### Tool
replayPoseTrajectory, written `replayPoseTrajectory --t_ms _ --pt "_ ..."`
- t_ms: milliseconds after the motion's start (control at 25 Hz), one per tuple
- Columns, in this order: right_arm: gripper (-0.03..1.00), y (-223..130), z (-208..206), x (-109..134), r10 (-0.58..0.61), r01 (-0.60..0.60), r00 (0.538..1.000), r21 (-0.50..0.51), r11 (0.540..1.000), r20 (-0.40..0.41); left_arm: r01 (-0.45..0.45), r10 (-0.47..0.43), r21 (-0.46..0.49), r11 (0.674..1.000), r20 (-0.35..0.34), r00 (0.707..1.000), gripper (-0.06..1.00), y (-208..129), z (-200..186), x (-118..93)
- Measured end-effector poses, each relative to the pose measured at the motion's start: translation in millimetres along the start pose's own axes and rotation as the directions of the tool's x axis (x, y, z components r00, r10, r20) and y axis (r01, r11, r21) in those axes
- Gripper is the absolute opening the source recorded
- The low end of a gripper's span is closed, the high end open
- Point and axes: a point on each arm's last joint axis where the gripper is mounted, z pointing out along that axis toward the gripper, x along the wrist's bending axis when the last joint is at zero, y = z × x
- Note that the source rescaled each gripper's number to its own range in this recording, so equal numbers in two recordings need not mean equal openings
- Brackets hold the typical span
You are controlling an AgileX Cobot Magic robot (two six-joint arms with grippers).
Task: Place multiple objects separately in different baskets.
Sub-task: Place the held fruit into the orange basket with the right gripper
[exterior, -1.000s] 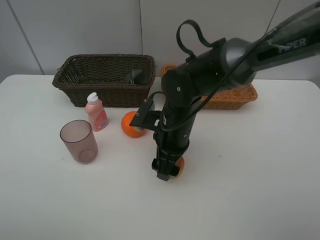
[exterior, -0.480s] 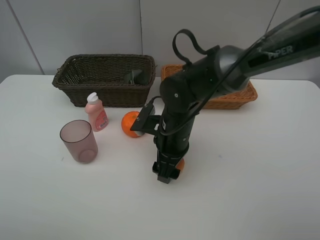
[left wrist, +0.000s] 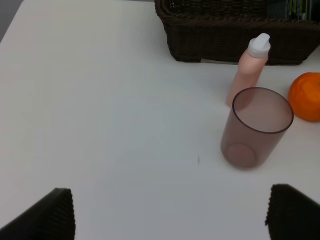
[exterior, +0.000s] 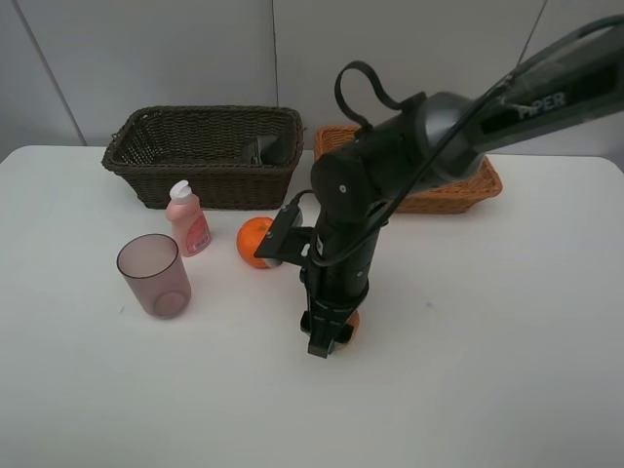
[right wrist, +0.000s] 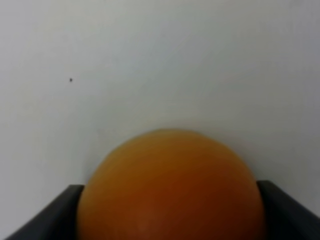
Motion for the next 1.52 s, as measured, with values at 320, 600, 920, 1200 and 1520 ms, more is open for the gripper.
replayPoseTrajectory --t_ms 320,600,920,1200,1520 --pt "0.42 -0.3 0.0 -0.7 -0.008 0.008 1.000 0.003 1.000 0.008 0.000 0.000 0.000 1.000 0.000 1.000 0.99 0.0 0.0 0.0" --pt "0.42 -0.3 0.0 -0.7 -0.008 0.008 1.000 0.003 1.000 0.008 0.000 0.000 0.000 1.000 0.000 1.000 0.99 0.0 0.0 0.0" --pt "0.42 -0.3 0.0 -0.7 -0.008 0.008 1.000 0.003 1.000 0.008 0.000 0.000 0.000 1.000 0.000 1.000 0.99 0.0 0.0 0.0" --pt "0.42 -0.3 0.0 -0.4 -0.005 0.005 1.000 0.003 1.000 0.004 0.000 0.000 0.000 1.000 0.000 1.000 0.99 0.0 0.0 0.0" --pt "0.42 -1.1 -23.5 -0.2 0.008 -0.008 1.000 -0.039 0.999 0.014 0.000 0.000 0.000 1.000 0.000 1.000 0.99 0.0 0.0 0.0"
